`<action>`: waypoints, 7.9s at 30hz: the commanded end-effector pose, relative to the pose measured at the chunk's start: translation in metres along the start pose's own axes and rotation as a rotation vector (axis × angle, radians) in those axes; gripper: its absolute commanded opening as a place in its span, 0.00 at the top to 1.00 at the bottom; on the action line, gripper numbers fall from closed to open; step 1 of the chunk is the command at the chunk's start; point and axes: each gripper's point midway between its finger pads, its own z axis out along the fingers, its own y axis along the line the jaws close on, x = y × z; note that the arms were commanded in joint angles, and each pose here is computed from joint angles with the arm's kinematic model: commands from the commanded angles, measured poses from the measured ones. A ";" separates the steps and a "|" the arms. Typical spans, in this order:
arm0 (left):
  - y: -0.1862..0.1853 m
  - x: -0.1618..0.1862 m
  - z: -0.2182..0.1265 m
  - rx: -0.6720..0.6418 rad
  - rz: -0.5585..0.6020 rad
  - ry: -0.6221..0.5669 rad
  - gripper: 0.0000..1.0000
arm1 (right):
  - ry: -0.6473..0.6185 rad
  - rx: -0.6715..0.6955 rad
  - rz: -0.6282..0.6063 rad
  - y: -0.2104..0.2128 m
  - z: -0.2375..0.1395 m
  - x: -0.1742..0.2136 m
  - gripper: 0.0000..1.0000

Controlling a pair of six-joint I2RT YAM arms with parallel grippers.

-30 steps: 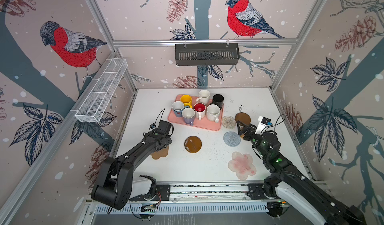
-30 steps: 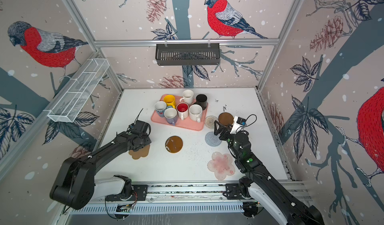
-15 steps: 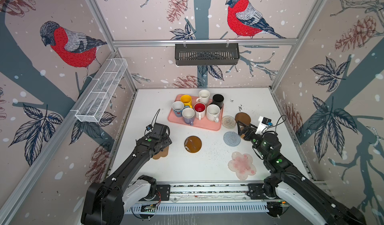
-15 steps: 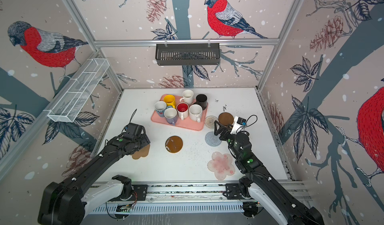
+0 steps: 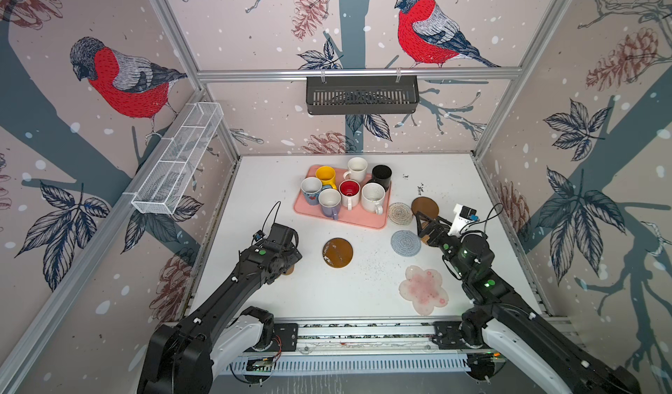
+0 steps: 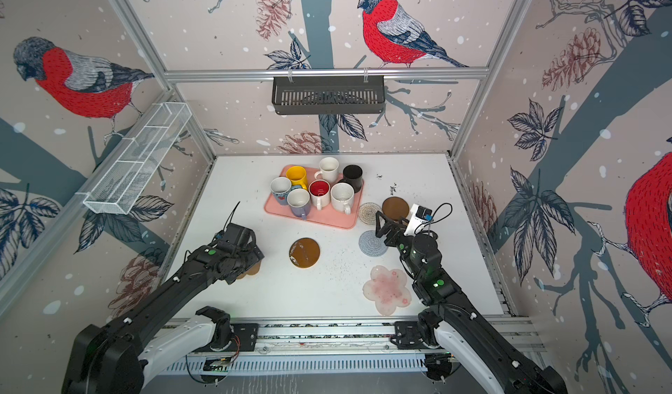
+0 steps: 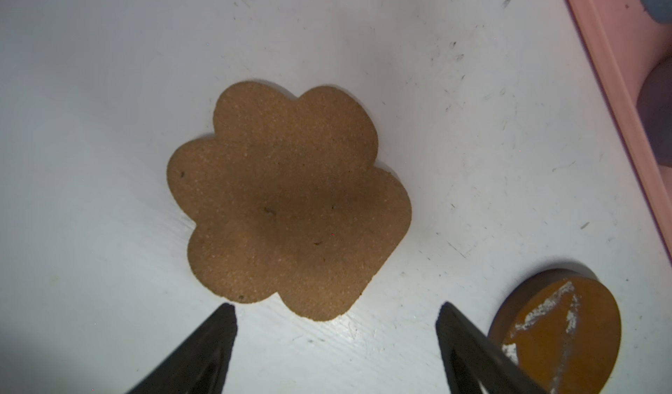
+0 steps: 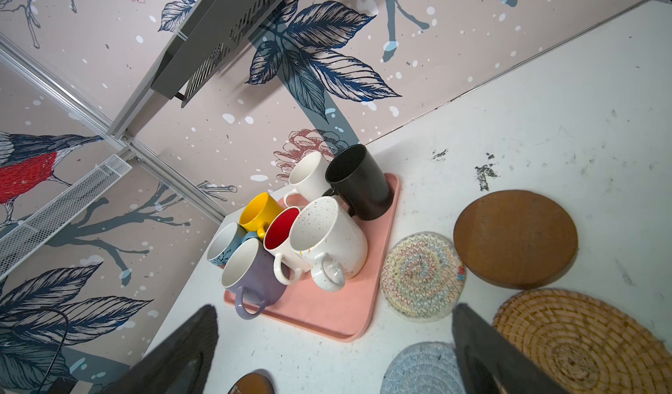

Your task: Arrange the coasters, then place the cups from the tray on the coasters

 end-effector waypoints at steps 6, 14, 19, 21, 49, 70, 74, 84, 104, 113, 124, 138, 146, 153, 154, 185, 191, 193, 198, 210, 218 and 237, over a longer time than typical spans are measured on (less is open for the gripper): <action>0.020 0.018 0.006 -0.035 -0.070 0.025 0.32 | -0.014 -0.027 0.011 0.006 -0.001 -0.004 0.00; 0.021 0.025 0.010 -0.027 -0.067 0.036 0.33 | -0.019 -0.029 0.011 0.007 -0.002 -0.006 0.00; 0.020 0.026 0.016 -0.030 -0.067 0.041 0.33 | -0.024 -0.023 0.008 0.006 -0.002 -0.007 0.00; 0.020 0.026 0.017 -0.031 -0.067 0.039 0.33 | -0.025 -0.023 0.009 0.006 -0.003 -0.007 0.00; 0.020 -0.012 0.023 -0.048 -0.086 -0.084 0.33 | -0.021 -0.008 0.004 0.002 -0.001 -0.004 0.00; 0.019 0.003 0.006 0.043 -0.145 -0.022 0.28 | -0.016 -0.018 0.011 0.003 -0.001 -0.003 0.00; 0.018 0.011 0.005 0.052 -0.142 -0.008 0.28 | -0.017 -0.022 0.012 0.004 -0.001 -0.004 0.00; 0.023 0.021 0.014 0.035 -0.146 0.012 0.27 | -0.023 -0.018 0.012 0.004 -0.002 -0.006 0.00; 0.013 -0.007 0.028 0.038 -0.110 -0.048 0.29 | -0.009 -0.011 0.009 0.001 0.002 0.000 0.00; 0.012 -0.021 0.033 0.006 -0.113 -0.061 0.29 | -0.009 0.001 0.004 -0.002 0.003 0.001 0.00; 0.004 -0.033 0.019 0.031 -0.105 -0.085 0.22 | -0.009 -0.003 -0.004 -0.001 0.004 0.000 0.01; -0.047 -0.075 -0.066 0.241 0.118 -0.228 0.04 | 0.253 -0.091 -0.092 0.039 0.009 0.019 0.11; -0.081 -0.090 -0.114 0.486 0.187 -0.378 0.03 | 0.451 -0.102 -0.115 0.056 -0.011 0.062 0.20; -0.100 -0.084 -0.116 0.616 0.201 -0.382 0.03 | 0.606 -0.045 -0.131 0.061 -0.020 0.122 0.22; -0.101 -0.083 -0.114 0.628 0.201 -0.387 0.03 | 0.617 -0.042 -0.130 0.063 -0.020 0.129 0.22; -0.094 -0.066 -0.059 0.700 0.154 -0.499 0.04 | 0.872 0.001 -0.123 0.078 0.039 0.201 0.26; -0.091 -0.065 -0.055 0.700 0.149 -0.503 0.05 | 0.906 -0.018 -0.134 0.086 0.045 0.217 0.28; -0.090 -0.064 -0.053 0.696 0.152 -0.502 0.05 | 0.913 -0.022 -0.131 0.089 0.048 0.222 0.30; -0.090 -0.063 -0.051 0.697 0.155 -0.495 0.05 | 0.906 -0.018 -0.120 0.089 0.054 0.228 0.30; -0.090 -0.062 -0.051 0.698 0.157 -0.496 0.05 | 0.920 -0.030 -0.113 0.094 0.061 0.240 0.33; -0.089 -0.063 -0.052 0.695 0.153 -0.500 0.05 | 0.928 -0.033 -0.114 0.098 0.066 0.246 0.36; -0.087 -0.063 -0.053 0.694 0.150 -0.505 0.05 | 0.973 -0.061 -0.101 0.108 0.069 0.272 0.51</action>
